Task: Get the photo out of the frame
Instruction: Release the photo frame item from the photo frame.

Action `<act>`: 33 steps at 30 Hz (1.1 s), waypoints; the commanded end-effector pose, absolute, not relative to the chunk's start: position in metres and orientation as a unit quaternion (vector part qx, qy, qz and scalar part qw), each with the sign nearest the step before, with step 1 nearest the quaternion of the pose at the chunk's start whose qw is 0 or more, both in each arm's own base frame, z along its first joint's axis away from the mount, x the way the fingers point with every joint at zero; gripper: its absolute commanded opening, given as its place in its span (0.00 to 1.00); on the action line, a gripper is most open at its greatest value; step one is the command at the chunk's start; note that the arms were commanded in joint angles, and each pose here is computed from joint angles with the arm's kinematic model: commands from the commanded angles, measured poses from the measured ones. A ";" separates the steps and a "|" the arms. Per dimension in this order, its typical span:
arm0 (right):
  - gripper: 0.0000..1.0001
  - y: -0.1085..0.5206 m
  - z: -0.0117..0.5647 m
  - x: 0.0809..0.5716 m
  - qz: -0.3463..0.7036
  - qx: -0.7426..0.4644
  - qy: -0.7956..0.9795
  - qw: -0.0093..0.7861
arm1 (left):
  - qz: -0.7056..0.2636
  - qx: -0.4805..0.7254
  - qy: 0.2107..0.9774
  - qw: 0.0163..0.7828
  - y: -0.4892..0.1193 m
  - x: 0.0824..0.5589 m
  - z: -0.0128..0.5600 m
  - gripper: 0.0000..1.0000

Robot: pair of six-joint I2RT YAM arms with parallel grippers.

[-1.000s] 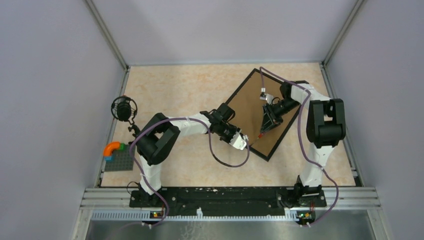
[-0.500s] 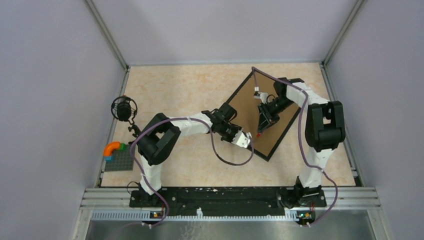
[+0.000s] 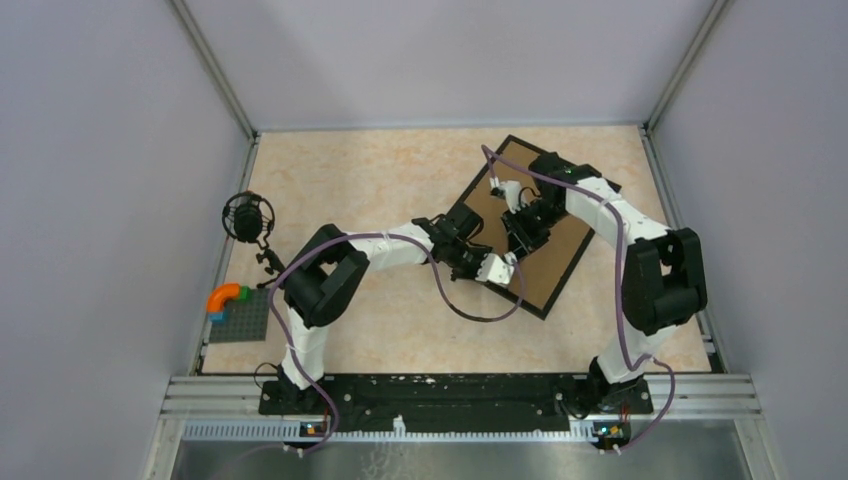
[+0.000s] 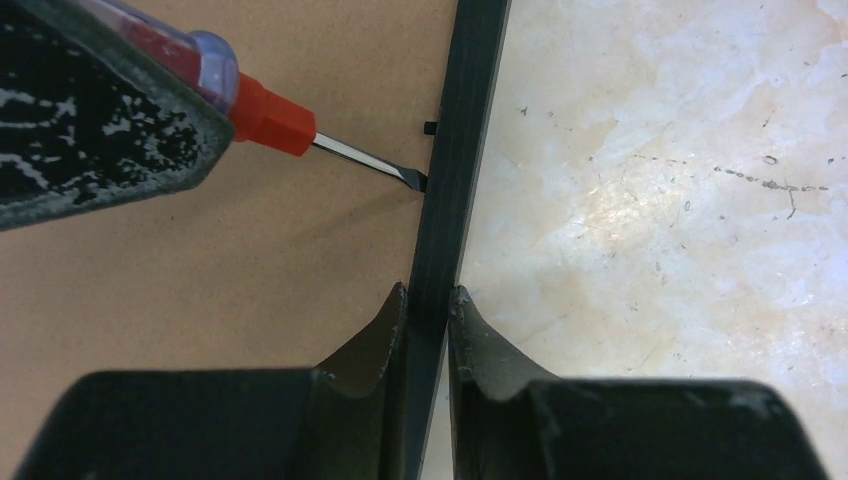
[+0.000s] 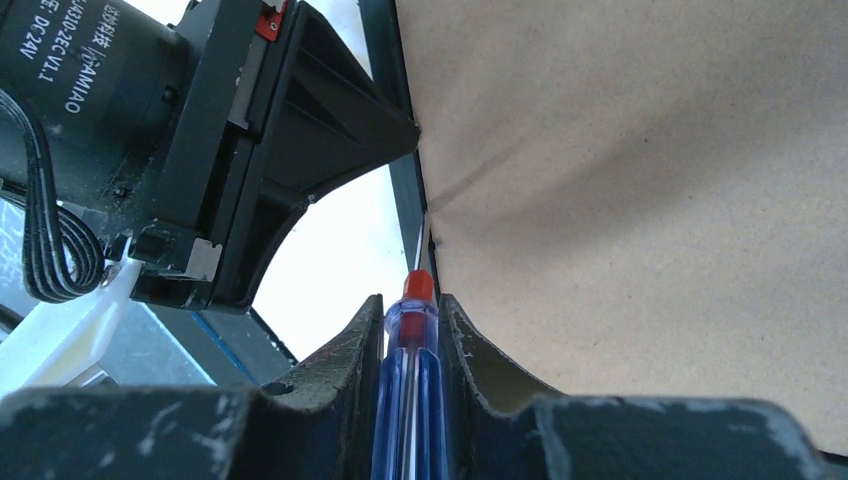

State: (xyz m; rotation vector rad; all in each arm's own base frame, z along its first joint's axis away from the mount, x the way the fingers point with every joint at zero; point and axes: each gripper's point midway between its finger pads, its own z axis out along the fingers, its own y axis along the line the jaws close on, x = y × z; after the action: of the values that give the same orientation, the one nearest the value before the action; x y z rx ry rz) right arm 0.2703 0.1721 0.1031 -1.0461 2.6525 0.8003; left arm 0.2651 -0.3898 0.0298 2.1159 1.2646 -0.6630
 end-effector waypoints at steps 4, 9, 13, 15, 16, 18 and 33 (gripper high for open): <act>0.00 0.194 0.117 0.236 0.326 -0.327 0.886 0.041 | -0.217 0.800 0.508 0.233 -0.370 0.259 -0.035 0.00; 0.00 0.173 0.121 0.279 0.325 -0.293 0.897 0.063 | -0.212 0.811 0.492 0.234 -0.368 0.254 -0.035 0.00; 0.00 0.169 0.121 0.278 0.329 -0.293 0.896 0.052 | -0.208 0.818 0.485 0.229 -0.367 0.248 -0.037 0.00; 0.00 0.169 0.120 0.275 0.333 -0.297 0.894 0.051 | -0.207 0.821 0.482 0.224 -0.367 0.241 -0.036 0.00; 0.00 0.170 0.122 0.276 0.336 -0.299 0.892 0.056 | -0.210 0.822 0.483 0.218 -0.368 0.236 -0.035 0.00; 0.00 0.174 0.129 0.282 0.343 -0.300 0.887 0.071 | -0.231 0.821 0.477 0.213 -0.374 0.219 -0.027 0.00; 0.00 0.190 0.134 0.297 0.358 -0.323 0.873 0.068 | -0.357 0.770 0.487 0.207 -0.390 0.162 0.057 0.48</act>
State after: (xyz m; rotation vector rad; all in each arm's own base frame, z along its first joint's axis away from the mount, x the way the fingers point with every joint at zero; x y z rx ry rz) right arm 0.2872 0.1770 0.1228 -0.9159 2.7130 1.0468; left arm 0.1984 -0.4194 0.0316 2.1579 1.1888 -0.7038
